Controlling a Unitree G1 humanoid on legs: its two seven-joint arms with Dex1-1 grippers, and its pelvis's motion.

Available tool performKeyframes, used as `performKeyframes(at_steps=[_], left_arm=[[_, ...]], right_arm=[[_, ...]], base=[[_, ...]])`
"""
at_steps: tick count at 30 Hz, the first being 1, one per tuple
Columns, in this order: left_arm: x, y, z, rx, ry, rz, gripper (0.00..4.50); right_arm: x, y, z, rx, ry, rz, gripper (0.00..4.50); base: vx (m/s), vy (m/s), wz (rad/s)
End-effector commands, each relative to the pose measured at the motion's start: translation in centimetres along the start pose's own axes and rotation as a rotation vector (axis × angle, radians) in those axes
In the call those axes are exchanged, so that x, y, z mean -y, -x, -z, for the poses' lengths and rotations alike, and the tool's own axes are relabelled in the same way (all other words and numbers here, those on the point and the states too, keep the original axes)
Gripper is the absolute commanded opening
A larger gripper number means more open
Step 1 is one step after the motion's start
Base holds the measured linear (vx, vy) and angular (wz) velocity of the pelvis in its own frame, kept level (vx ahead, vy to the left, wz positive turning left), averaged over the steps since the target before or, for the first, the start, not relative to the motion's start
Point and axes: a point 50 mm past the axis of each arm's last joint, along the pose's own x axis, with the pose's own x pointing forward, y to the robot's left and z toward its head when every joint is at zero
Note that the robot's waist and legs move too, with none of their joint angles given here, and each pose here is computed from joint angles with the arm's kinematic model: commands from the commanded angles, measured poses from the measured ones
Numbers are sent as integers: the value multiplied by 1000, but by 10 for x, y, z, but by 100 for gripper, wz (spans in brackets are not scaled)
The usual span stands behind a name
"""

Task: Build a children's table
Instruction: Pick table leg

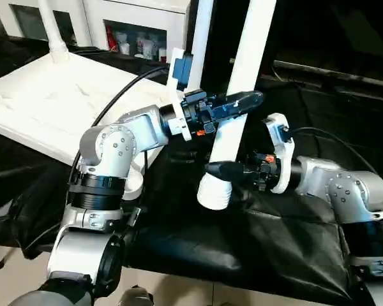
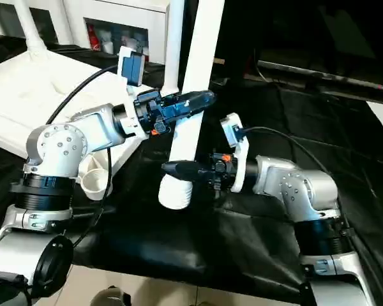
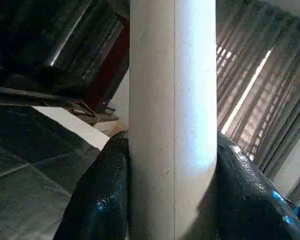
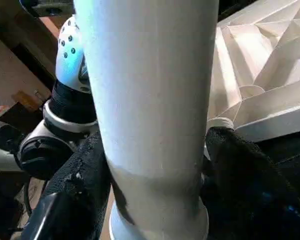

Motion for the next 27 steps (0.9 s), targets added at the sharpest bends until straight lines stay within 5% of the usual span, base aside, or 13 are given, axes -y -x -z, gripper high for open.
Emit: performKeyframes(at_steps=[1, 10, 21, 27], left_arm=[[7, -9, -4, 6, -14, 61, 185], [7, -9, -4, 15, -13, 65, 185], [8, -10, -4, 10, -16, 77, 185], [9, -8, -5, 14, -52, 81, 185]], right_arm=[[4, 4, -4, 10, 11, 43, 303], [3, 5, -5, 41, 4, 37, 303], [3, 6, -3, 38, -13, 19, 205], [2, 5, -2, 39, -17, 13, 196]], base=[[0, 0, 0], [0, 0, 0], [0, 0, 0], [0, 0, 0]])
